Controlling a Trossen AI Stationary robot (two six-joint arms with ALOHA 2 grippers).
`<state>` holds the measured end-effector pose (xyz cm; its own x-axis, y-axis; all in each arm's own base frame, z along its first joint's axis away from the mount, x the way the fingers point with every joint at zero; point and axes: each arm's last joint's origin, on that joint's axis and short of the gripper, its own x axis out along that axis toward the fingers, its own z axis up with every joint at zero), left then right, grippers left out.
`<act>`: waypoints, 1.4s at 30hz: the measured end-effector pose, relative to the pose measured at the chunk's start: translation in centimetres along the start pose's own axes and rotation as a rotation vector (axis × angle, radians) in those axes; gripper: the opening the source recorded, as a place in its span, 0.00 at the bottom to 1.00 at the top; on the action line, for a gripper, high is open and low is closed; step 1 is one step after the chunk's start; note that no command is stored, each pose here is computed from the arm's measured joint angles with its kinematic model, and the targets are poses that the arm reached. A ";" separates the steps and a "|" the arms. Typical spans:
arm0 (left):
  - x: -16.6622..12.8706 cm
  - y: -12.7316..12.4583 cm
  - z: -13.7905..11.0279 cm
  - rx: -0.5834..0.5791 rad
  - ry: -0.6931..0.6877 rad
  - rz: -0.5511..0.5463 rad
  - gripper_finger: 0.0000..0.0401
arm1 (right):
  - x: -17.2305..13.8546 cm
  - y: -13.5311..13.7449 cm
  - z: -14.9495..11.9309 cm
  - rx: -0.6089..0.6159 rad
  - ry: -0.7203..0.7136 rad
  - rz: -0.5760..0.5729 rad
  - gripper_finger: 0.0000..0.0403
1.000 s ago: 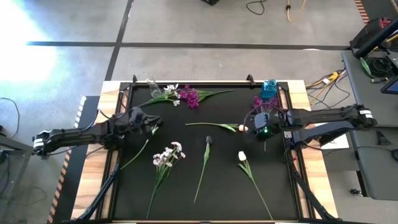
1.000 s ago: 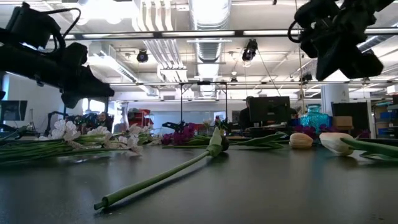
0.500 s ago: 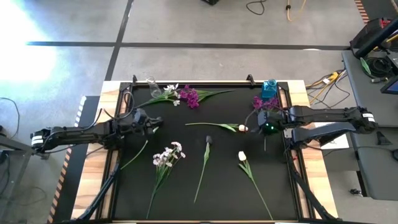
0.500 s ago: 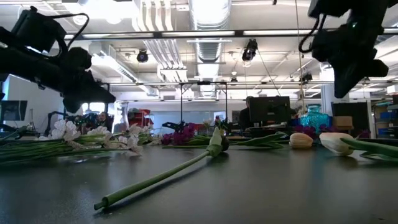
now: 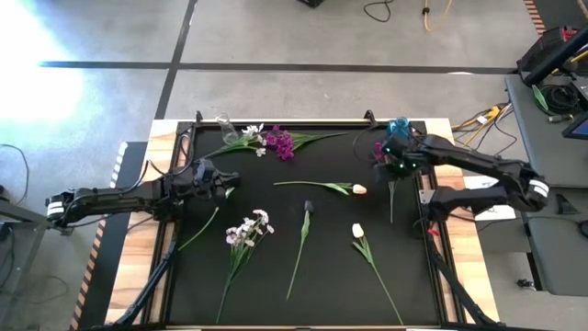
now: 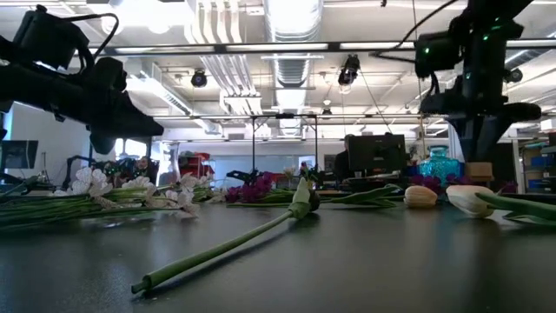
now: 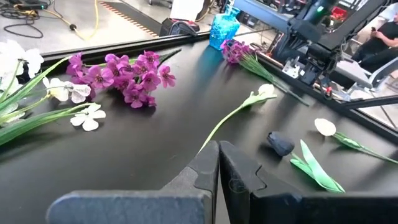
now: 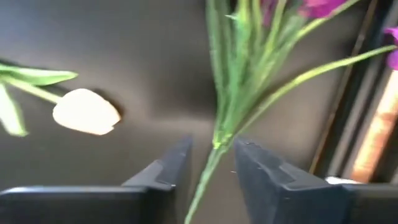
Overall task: Sort flowers into vase by color
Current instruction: Put the right violet flowers into the blue vase
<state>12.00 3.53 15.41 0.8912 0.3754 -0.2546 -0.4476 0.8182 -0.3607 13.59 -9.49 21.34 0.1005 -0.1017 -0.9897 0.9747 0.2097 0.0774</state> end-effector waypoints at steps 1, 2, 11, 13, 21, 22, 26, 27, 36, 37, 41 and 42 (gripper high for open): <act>0.0 0.0 0.0 -0.002 0.000 0.000 0.00 | 0.2 -0.2 0.2 0.010 0.012 -0.014 0.34; 0.0 0.0 0.0 -0.005 0.000 0.000 0.00 | 0.3 -0.3 0.4 0.017 0.020 -0.024 0.36; 0.0 0.0 0.0 -0.005 0.001 0.000 0.00 | 3.0 -0.3 2.0 0.042 0.104 -0.103 0.51; 0.0 0.0 0.0 -0.005 0.001 0.000 0.00 | 4.0 -0.2 2.7 0.045 0.120 -0.115 0.51; 0.0 0.0 0.0 -0.005 0.004 0.002 0.00 | 7.5 -1.1 4.5 0.135 0.229 -0.189 0.51; 0.0 0.0 0.0 -0.004 0.005 0.002 0.00 | 7.7 -1.2 4.6 0.139 0.240 -0.190 0.51; 0.0 0.0 -0.1 -0.006 0.006 0.003 0.00 | 8.2 -1.3 4.9 0.131 0.268 -0.164 0.51; 0.0 0.0 -0.1 -0.007 0.009 0.004 0.00 | 8.2 -1.3 4.9 0.131 0.269 -0.162 0.50; 0.1 0.1 -0.2 -0.005 0.021 0.018 0.00 | 8.1 -1.0 5.0 0.077 0.260 -0.075 0.15; 0.1 0.1 -0.3 -0.004 0.024 0.020 0.00 | 8.1 -0.9 5.1 0.068 0.257 -0.064 0.10; 0.1 0.2 -0.3 -0.004 0.028 0.021 0.00 | 7.3 -0.8 5.0 0.044 0.230 -0.015 0.05; 0.1 0.2 -0.3 -0.004 0.028 0.021 0.00 | 6.9 -0.8 5.0 0.037 0.214 -0.001 0.05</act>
<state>12.00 3.56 15.02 0.8792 0.3803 -0.2869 -0.4667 0.8086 -0.3583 14.45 -15.19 15.09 0.0593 0.1075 -0.9924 0.9819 0.1731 0.0774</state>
